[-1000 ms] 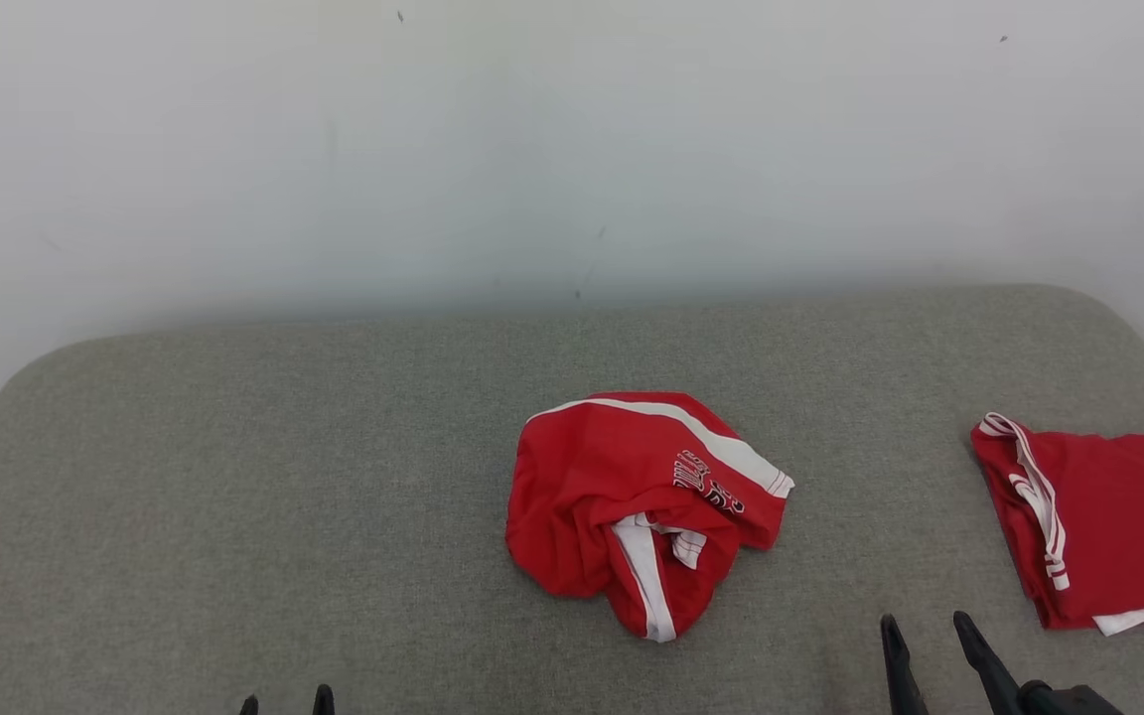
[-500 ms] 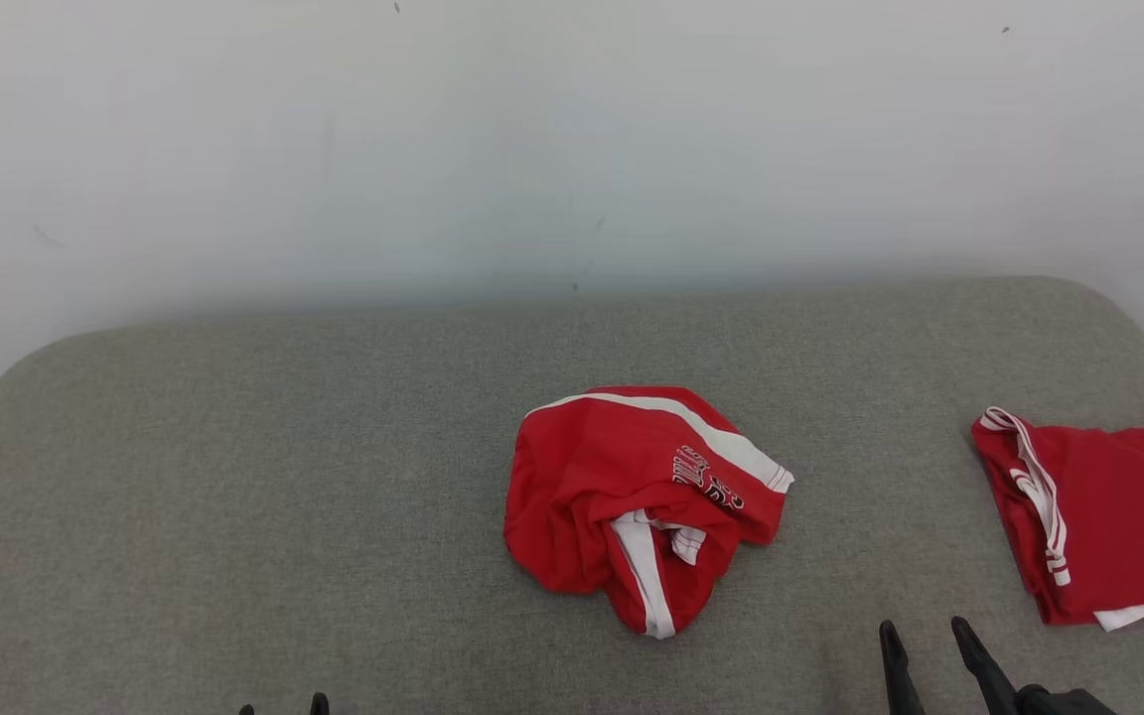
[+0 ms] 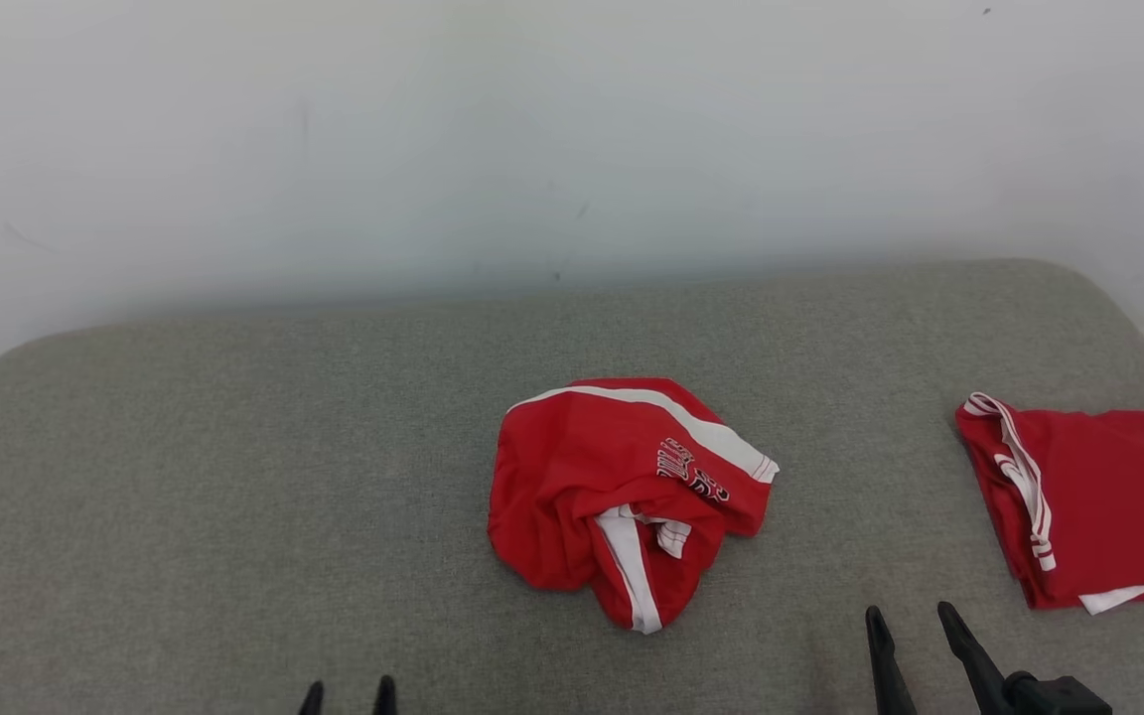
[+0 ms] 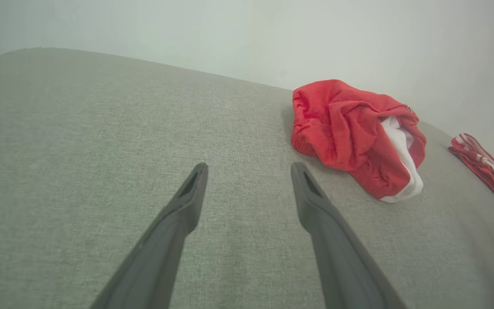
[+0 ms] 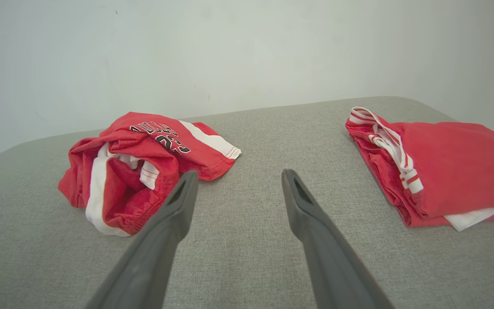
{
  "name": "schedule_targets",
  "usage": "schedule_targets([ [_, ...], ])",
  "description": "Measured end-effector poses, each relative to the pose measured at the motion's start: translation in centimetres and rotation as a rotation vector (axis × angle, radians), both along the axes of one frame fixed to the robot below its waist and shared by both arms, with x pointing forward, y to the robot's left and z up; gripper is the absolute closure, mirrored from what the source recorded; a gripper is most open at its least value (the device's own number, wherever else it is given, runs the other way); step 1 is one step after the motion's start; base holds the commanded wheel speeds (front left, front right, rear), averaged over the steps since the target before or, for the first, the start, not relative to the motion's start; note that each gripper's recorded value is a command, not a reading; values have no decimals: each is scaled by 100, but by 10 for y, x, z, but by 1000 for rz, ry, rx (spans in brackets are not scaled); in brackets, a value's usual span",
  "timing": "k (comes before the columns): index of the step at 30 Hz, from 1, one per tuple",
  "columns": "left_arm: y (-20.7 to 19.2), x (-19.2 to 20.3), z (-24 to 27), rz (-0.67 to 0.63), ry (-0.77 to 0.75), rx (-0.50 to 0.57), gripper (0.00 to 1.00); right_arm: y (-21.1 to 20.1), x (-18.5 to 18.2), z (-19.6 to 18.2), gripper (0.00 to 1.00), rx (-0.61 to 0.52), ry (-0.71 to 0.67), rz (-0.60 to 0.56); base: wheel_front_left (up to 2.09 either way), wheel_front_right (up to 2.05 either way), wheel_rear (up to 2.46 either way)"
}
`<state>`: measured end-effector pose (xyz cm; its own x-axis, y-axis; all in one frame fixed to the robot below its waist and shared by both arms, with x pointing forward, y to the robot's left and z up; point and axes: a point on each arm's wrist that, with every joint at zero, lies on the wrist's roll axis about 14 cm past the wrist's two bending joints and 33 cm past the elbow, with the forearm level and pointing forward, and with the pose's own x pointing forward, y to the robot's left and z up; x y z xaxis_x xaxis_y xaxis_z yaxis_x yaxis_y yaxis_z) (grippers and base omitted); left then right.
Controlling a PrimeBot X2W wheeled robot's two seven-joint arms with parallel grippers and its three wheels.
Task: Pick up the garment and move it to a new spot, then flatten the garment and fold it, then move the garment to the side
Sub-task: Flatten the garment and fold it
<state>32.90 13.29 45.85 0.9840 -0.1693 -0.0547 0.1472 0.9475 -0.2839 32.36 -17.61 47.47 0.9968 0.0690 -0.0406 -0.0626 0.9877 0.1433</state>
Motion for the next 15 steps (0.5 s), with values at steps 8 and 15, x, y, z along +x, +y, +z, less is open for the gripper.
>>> schedule_targets([
  [8,-88,20,-4,-273,82,-54,0,-6,-2,2,0,4,-4,-24,0,0,0],
  [15,-153,26,-16,-484,168,-20,0,-26,-11,0,0,0,9,-90,0,0,0],
])
